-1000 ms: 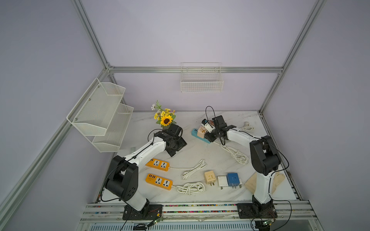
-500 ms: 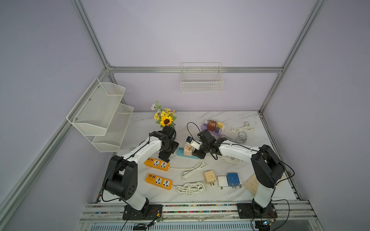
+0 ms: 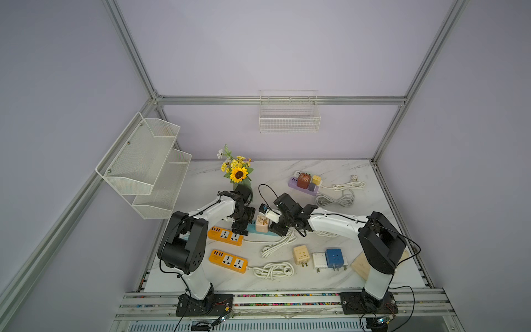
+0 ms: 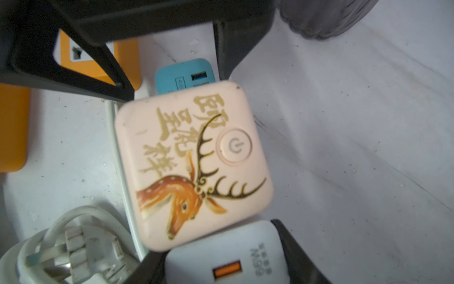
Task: Pull the plug off the socket
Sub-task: Move the socket to the center of the board.
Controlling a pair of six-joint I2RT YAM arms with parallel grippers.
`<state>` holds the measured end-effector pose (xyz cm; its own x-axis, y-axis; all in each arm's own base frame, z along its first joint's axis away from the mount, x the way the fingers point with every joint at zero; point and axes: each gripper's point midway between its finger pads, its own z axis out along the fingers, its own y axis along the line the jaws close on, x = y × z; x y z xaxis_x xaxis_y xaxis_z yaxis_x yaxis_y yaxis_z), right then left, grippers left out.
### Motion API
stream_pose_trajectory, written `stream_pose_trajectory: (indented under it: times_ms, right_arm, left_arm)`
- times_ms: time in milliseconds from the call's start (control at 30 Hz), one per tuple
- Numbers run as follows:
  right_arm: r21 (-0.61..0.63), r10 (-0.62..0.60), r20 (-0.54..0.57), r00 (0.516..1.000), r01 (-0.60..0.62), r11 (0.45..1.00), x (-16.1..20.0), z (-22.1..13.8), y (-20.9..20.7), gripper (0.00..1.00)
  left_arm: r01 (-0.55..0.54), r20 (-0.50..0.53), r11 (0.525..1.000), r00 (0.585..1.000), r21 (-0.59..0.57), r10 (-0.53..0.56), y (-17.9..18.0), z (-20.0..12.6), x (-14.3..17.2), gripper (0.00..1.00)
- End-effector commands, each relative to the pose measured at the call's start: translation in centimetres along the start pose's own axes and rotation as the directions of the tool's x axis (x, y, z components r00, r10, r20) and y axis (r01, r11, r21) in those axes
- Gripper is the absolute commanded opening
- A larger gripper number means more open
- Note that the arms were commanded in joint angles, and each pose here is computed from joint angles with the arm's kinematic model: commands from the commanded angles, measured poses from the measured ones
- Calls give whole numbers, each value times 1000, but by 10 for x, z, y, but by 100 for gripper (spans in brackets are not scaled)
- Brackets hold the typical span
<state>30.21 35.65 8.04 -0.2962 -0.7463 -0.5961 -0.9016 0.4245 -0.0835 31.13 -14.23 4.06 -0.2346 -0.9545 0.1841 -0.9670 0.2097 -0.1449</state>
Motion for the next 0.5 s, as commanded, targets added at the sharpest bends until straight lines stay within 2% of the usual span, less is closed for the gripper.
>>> stream_pose_trajectory:
  times_ms: [0,167,300,467]
  right_arm:
    - [11,-1,83,997,0,1000,-27,-5,0,37]
    - [1,-5,81,997,4,1000,-22,-4,4,37]
    - [2,-14,89,996,14,1000,-21,-5,4,38]
    - [-35,-55,84,995,58,998,-16,-4,12,39]
  left_arm:
    - [58,-15,998,998,29,-58,-12,1,1,80]
    - [61,-28,998,998,26,-61,-23,10,4,77]
    - [70,-37,997,997,-17,-71,-12,17,11,71]
    - [74,-27,996,997,-41,-75,-3,24,12,56]
